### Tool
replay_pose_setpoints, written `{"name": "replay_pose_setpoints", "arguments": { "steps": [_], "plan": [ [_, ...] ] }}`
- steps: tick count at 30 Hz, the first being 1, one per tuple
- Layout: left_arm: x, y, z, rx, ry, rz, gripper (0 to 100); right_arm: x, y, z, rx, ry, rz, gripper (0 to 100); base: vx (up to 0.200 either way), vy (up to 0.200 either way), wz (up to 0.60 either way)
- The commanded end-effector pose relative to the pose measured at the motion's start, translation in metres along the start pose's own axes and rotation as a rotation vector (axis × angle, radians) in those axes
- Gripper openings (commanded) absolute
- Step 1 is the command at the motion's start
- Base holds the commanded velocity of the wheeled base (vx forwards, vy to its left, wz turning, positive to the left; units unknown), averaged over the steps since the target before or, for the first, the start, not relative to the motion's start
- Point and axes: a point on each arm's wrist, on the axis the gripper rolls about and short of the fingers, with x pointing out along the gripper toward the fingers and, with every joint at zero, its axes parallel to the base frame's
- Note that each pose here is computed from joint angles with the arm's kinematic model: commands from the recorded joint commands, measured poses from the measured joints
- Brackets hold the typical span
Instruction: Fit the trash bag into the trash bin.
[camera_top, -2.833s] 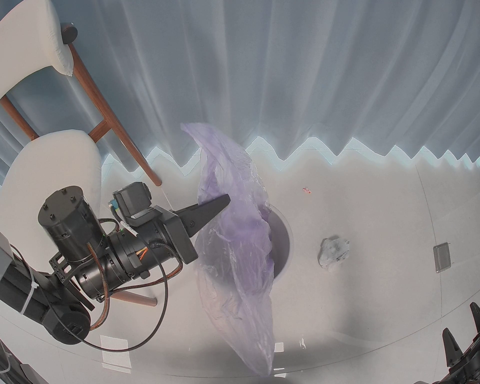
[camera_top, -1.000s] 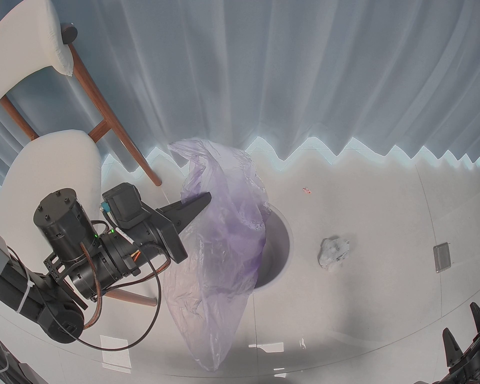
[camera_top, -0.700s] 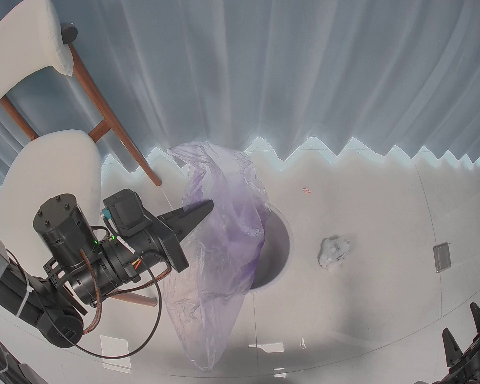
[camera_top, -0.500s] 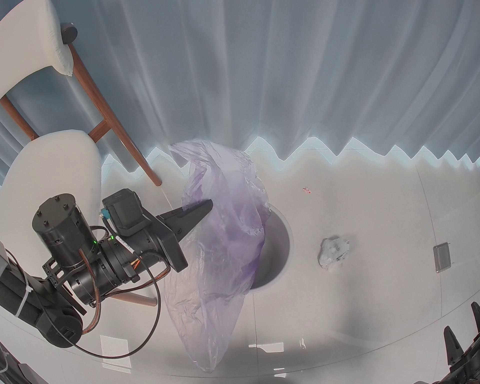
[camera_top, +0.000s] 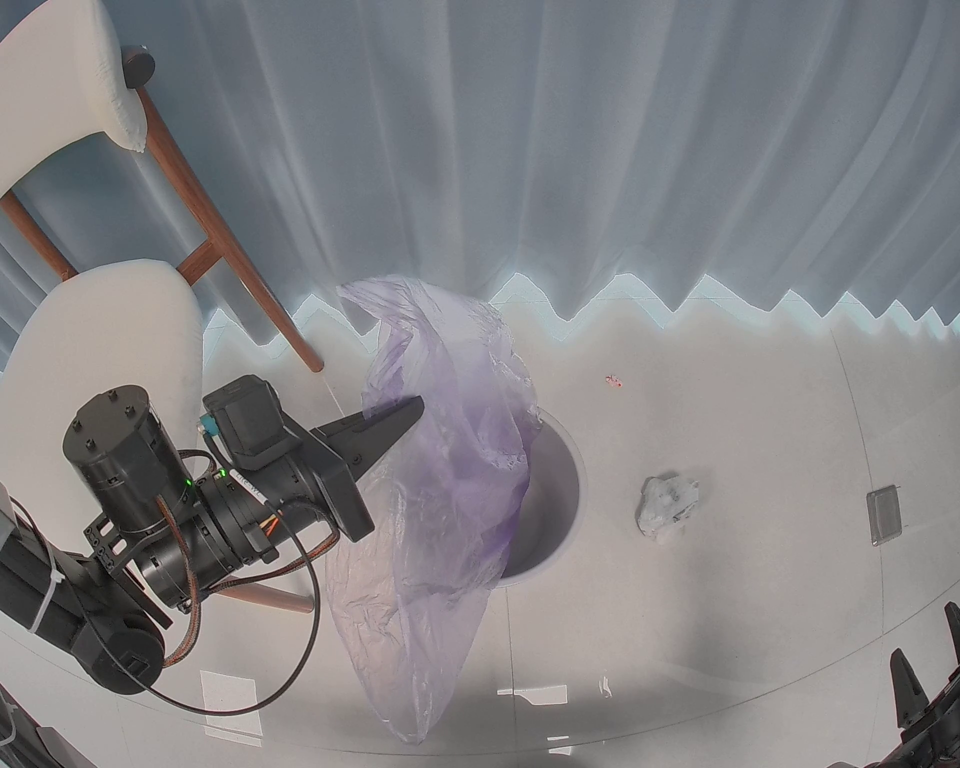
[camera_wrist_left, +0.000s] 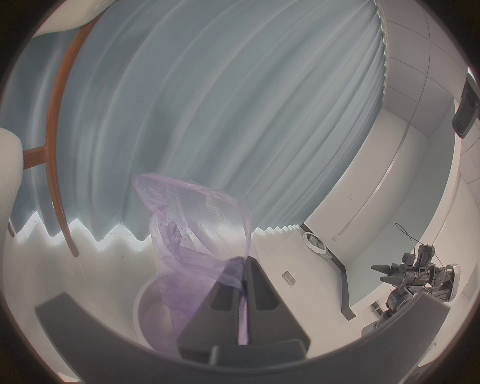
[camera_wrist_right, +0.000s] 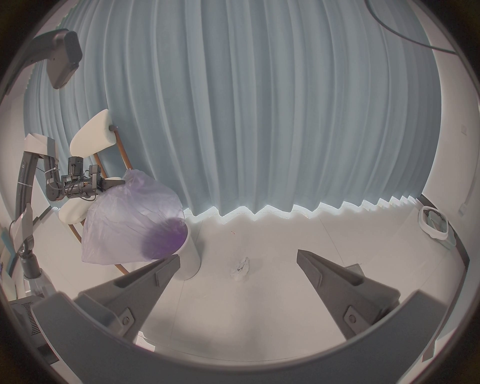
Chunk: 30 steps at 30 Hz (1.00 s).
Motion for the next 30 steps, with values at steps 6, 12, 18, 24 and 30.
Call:
{"name": "replay_pose_setpoints", "arguments": {
  "steps": [6,12,18,24,30],
  "plan": [
    [0.000,-0.002,-0.001,-0.002,0.002,-0.009,0,-0.004,0.001,0.022,0.002,-0.265,0.054,100,0.000,0.000,0.00],
    [-0.001,-0.003,0.001,0.000,-0.004,-0.010,0,-0.004,0.001,0.022,0.013,-0.224,0.067,100,0.000,0.000,0.00],
    [-0.002,-0.004,0.003,0.003,-0.009,-0.011,0,0.001,0.002,0.046,0.154,-0.154,0.166,100,0.000,0.000,0.00],
    [-0.001,-0.003,0.002,0.002,-0.007,-0.009,0,0.023,0.004,0.073,0.376,-0.012,0.222,100,0.000,0.000,0.00],
    [-0.001,-0.002,0.001,0.002,-0.005,-0.004,0,0.050,0.009,0.090,0.432,0.131,0.309,100,0.000,0.000,0.00]
  ]
}}
